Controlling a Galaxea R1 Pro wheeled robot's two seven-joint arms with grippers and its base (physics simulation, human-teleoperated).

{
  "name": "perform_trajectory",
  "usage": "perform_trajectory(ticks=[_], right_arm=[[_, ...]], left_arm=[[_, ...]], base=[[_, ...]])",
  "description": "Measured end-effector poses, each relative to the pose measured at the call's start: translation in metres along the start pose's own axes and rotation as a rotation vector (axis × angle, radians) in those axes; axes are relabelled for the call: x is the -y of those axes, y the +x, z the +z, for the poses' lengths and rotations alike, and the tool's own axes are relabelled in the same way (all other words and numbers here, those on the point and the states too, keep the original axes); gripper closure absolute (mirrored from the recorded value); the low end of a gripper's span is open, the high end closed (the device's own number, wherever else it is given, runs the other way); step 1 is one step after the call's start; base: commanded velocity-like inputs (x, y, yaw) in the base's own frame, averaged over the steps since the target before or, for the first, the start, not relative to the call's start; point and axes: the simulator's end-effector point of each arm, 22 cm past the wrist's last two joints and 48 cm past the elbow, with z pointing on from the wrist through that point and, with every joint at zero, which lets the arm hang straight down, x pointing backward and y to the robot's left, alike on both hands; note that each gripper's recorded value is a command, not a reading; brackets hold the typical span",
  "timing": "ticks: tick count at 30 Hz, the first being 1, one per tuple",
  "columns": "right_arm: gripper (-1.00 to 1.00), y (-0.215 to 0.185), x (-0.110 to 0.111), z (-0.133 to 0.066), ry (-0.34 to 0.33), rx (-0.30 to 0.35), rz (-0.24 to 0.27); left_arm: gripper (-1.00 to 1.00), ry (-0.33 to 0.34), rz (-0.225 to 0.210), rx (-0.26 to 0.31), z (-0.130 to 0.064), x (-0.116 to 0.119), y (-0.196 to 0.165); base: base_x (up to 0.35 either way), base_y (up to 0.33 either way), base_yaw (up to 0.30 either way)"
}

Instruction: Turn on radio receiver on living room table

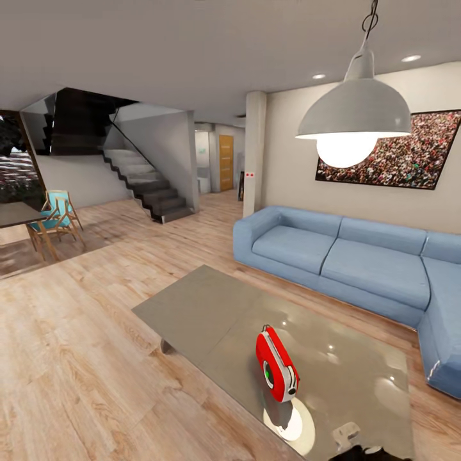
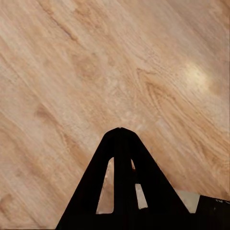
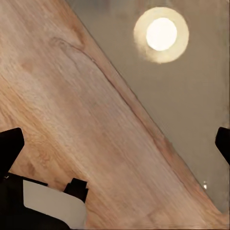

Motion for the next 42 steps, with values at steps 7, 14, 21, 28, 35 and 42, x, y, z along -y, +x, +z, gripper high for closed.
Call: perform_trajectory(ticks=[7,14,21,28,35,42], right_arm=[[-1.0,0.085,0.001,-0.005,0.11,-0.068,-0.006],[-1.0,0.138,-0.017,-0.015,0.114,-0.135,-0.006],[-1.0,0.15,-0.026,-0.021,0.104,-0.155,-0.013],[-1.0,0.151,-0.027,-0.021,0.102,-0.157,-0.021],[-1.0,0.148,-0.038,-0.018,0.088,-0.152,-0.012],[-1.0,0.146,-0.043,-0.017,0.082,-0.15,-0.011]], left_arm=[[1.0,-0.041,0.0,-0.032,-0.009,-0.007,0.015],[1.0,-0.047,-0.006,-0.081,-0.019,-0.007,0.038],[1.0,-0.044,-0.009,-0.091,-0.025,-0.002,0.043],[1.0,-0.036,-0.019,-0.09,-0.025,0.006,0.043],[1.0,0.008,-0.028,-0.11,-0.024,0.041,0.056],[1.0,0.104,-0.046,-0.142,-0.028,0.117,0.075]], base=[[0.0,0.0,0.0],[0.0,0.0,0.0],[0.0,0.0,0.0],[0.0,0.0,0.0],[0.0,0.0,0.0],[0.0,0.0,0.0]])
